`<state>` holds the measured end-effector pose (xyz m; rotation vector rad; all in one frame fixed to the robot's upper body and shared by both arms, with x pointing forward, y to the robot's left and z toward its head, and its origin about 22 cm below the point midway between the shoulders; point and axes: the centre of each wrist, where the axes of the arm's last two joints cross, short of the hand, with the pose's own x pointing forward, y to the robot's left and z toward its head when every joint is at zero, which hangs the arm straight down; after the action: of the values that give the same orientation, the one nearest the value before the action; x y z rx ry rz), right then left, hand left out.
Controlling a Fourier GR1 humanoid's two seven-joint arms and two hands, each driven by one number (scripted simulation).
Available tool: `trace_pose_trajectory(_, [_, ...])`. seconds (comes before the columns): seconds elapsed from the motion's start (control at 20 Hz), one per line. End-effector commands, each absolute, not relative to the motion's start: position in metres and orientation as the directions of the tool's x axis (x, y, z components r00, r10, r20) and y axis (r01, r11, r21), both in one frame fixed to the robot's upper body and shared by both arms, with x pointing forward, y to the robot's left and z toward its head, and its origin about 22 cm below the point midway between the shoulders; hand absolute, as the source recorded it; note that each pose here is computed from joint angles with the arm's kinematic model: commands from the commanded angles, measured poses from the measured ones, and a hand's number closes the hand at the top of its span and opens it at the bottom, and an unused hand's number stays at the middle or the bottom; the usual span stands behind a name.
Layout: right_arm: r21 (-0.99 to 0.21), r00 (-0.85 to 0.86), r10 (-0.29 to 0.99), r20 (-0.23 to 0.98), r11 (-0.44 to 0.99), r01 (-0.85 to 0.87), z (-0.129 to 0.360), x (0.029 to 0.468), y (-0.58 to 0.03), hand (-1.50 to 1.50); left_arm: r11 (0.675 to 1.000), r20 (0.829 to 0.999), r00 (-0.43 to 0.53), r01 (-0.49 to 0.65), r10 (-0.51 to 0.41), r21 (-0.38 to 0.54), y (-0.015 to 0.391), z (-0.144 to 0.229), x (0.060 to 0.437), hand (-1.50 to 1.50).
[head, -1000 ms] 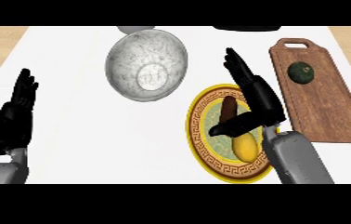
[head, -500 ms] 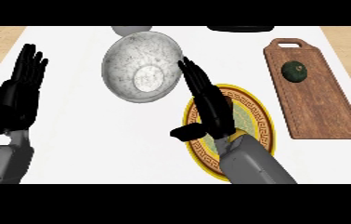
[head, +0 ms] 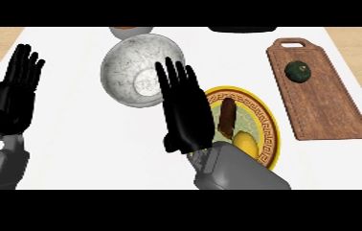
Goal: Pick the sweet potato from the plate and place it in the bowl
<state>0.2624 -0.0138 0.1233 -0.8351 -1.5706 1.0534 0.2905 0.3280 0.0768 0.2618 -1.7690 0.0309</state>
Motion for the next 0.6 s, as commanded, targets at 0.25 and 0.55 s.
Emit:
trace_pose_trajectory(0.25, [-0.956,-0.046,0.998,0.03,0.015,-0.292,0.166,0.261,0.001,-1.5,0.973,0.968,-0.191,-0.192,-0.162,0.125,0.327,0.072,0.293,0.0])
trace_pose_trajectory(0.55, [-0.9,-0.059,0.996,-0.068,-0.087,-0.428,0.169,0.273,-0.005,-1.5,0.976,0.97,-0.188,-0.186,-0.151,0.115,0.339,0.087,0.295,0.0])
